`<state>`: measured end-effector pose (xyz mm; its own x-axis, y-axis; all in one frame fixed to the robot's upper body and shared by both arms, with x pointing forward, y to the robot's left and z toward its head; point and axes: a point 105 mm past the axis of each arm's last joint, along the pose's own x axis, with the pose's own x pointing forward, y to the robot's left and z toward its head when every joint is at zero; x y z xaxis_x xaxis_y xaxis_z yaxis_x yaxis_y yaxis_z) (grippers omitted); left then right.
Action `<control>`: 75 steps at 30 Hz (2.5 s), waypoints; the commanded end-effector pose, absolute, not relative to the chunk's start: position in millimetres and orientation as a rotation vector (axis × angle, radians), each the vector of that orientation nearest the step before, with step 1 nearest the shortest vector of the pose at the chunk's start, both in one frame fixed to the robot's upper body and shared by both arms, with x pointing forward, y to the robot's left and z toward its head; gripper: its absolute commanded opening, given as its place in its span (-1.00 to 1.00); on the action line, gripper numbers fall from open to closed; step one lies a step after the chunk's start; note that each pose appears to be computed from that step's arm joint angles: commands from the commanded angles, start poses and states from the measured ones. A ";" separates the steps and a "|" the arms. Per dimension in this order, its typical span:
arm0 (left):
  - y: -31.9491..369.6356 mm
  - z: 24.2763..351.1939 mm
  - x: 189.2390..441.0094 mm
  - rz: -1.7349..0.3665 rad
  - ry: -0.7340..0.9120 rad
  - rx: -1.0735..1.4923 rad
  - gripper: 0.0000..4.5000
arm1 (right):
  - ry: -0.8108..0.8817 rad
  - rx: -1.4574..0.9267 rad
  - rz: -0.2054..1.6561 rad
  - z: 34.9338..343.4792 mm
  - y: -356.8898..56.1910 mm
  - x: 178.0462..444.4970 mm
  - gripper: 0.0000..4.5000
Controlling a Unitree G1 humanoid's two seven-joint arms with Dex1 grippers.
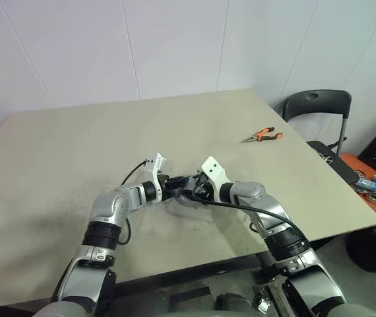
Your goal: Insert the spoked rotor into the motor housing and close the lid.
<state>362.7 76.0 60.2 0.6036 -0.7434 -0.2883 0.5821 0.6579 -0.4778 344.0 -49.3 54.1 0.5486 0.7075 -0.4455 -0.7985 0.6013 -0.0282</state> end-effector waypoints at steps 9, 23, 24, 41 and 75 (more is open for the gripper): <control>59.8 52.1 332.3 -0.925 0.575 -0.342 -0.99 | 0.656 -0.256 0.802 0.3 -78.7 330.4 0.35; 62.9 50.0 328.9 -0.929 0.580 -0.318 -0.99 | 0.655 -0.239 0.802 2.2 -76.8 331.8 0.35; 62.6 50.0 328.8 -0.930 0.580 -0.318 -0.99 | 0.655 -0.239 0.802 2.2 -77.0 331.7 0.35; 73.4 44.9 335.6 -0.898 0.571 -0.212 -0.99 | 0.658 -0.234 0.807 3.9 -77.2 331.9 0.35; 67.8 42.0 325.2 -0.933 0.588 -0.238 -1.00 | 0.556 0.283 0.853 116.6 -142.3 336.1 0.93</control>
